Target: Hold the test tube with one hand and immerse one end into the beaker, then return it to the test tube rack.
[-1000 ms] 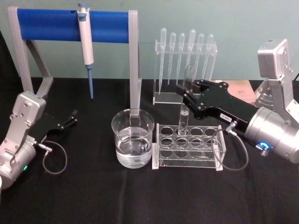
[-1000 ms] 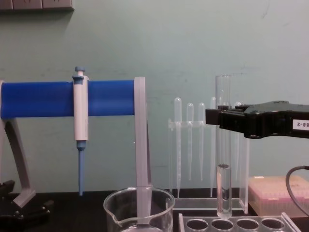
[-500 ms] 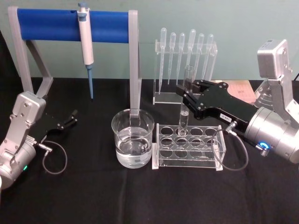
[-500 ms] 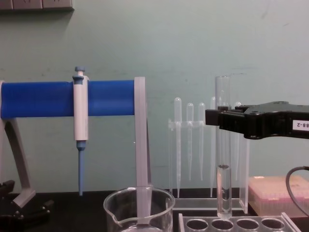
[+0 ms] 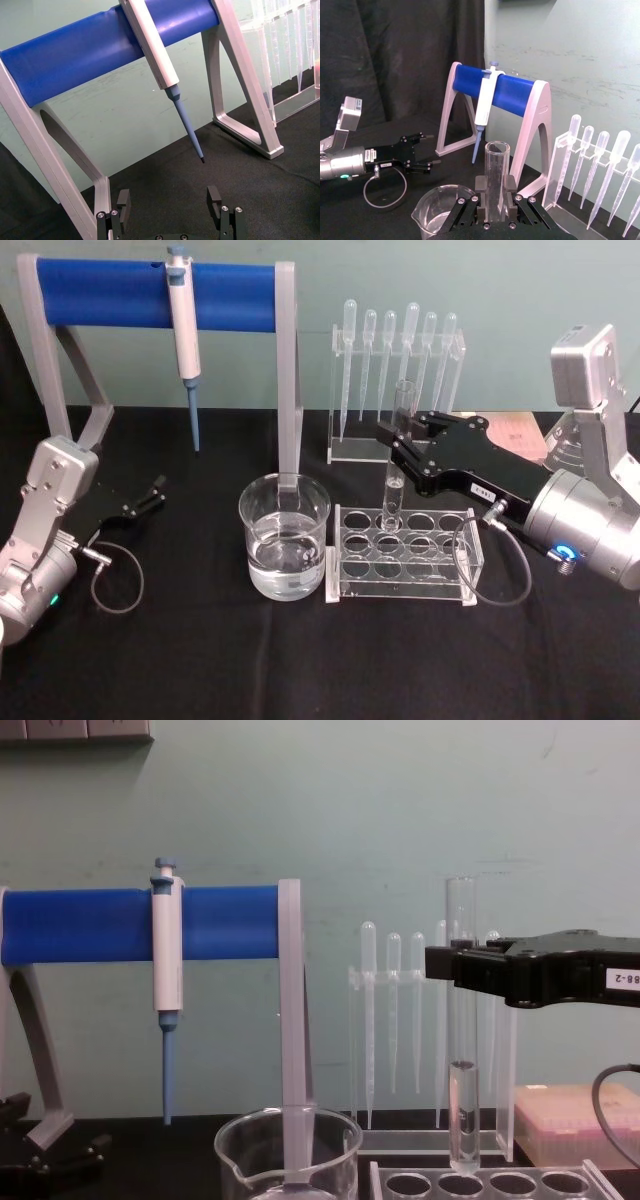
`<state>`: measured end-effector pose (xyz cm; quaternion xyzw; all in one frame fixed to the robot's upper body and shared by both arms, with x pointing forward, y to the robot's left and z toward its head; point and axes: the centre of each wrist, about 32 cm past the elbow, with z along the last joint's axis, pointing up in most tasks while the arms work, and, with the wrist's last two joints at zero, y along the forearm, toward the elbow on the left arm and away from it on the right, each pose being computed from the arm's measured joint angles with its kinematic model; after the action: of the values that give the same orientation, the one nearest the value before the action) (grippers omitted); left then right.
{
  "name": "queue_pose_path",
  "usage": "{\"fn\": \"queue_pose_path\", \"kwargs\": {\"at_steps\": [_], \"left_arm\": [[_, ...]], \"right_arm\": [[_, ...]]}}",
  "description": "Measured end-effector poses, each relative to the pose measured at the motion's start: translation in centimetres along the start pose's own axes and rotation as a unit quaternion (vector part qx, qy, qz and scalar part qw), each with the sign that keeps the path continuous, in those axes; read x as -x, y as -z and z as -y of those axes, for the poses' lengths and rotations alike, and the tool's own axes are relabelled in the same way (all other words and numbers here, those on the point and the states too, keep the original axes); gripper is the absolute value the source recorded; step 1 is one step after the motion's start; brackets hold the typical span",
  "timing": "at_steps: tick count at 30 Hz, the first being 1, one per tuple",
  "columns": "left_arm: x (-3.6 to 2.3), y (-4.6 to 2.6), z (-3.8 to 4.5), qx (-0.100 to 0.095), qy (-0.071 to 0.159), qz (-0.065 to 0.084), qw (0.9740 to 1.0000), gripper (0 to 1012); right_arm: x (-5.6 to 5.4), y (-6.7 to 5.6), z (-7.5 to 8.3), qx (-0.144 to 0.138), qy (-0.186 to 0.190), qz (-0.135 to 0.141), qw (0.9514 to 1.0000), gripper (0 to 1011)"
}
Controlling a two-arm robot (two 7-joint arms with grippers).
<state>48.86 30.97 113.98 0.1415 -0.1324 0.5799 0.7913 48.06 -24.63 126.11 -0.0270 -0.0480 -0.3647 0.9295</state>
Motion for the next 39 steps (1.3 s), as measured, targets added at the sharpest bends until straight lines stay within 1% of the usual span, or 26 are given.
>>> {"fn": "queue_pose_path", "kwargs": {"at_steps": [39], "left_arm": [[0.00, 0.00, 0.00, 0.000, 0.000, 0.000, 1.0000, 1000]], "right_arm": [[0.00, 0.00, 0.00, 0.000, 0.000, 0.000, 1.0000, 224]]}}
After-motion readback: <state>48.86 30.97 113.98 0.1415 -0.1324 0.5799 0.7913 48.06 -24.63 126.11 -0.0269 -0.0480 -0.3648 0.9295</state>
